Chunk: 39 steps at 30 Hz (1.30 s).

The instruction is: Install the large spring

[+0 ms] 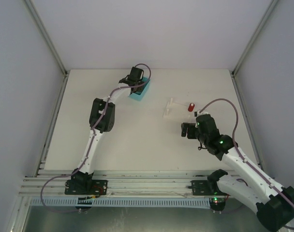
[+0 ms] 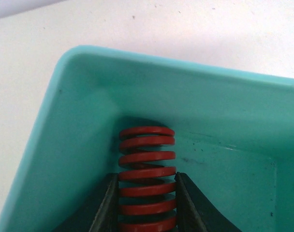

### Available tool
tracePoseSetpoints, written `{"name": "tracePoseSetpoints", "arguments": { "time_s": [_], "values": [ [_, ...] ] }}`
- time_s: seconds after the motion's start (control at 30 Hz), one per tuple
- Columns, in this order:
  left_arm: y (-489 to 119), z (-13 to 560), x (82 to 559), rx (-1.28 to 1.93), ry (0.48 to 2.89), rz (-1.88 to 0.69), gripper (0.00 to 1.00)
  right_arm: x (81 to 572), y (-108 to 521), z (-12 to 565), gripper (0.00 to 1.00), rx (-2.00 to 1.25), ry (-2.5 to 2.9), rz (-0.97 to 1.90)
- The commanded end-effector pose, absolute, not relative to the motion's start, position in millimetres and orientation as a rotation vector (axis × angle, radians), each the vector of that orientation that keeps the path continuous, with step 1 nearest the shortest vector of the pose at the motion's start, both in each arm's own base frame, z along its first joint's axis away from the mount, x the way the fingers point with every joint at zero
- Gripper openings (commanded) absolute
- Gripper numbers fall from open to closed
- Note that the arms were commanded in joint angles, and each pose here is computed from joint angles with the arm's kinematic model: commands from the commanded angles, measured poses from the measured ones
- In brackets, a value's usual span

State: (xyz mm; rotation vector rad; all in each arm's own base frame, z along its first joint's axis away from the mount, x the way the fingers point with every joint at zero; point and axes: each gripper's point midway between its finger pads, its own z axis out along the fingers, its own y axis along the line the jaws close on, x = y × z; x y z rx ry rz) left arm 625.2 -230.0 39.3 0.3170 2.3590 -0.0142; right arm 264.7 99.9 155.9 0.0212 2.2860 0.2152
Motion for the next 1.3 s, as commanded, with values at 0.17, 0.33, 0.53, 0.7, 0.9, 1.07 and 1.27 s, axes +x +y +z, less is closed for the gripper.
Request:
{"name": "tracePoseSetpoints", "arguments": {
  "time_s": [0.17, 0.33, 0.53, 0.7, 0.9, 1.07, 1.27],
  "values": [
    [-260, 143, 626, 0.292, 2.186, -0.281, 0.08, 273, 109, 181, 0.99, 0.043, 2.227, 0.287],
    [-264, 191, 620, 0.283, 2.099, -0.345, 0.02, 274, 113, 188, 0.99, 0.058, 2.219, 0.327],
    [-267, 225, 585, 0.328, 2.003, -0.419, 0.00, 278, 121, 208, 0.99, 0.073, 2.195, 0.386],
    [-267, 259, 533, 0.399, 1.824, -0.498, 0.00, 289, 138, 231, 0.99, 0.076, 2.186, 0.492],
    [-278, 285, 458, 0.538, 1.578, -0.582, 0.00, 307, 174, 258, 1.00, 0.079, 2.191, 0.721],
    [-283, 286, 417, 0.598, 1.511, -0.587, 0.00, 324, 212, 288, 0.90, 0.044, 2.148, 0.950],
    [-291, 285, 379, 0.659, 1.445, -0.605, 0.00, 351, 250, 303, 0.83, 0.061, 2.109, 1.170]
  ]
}}
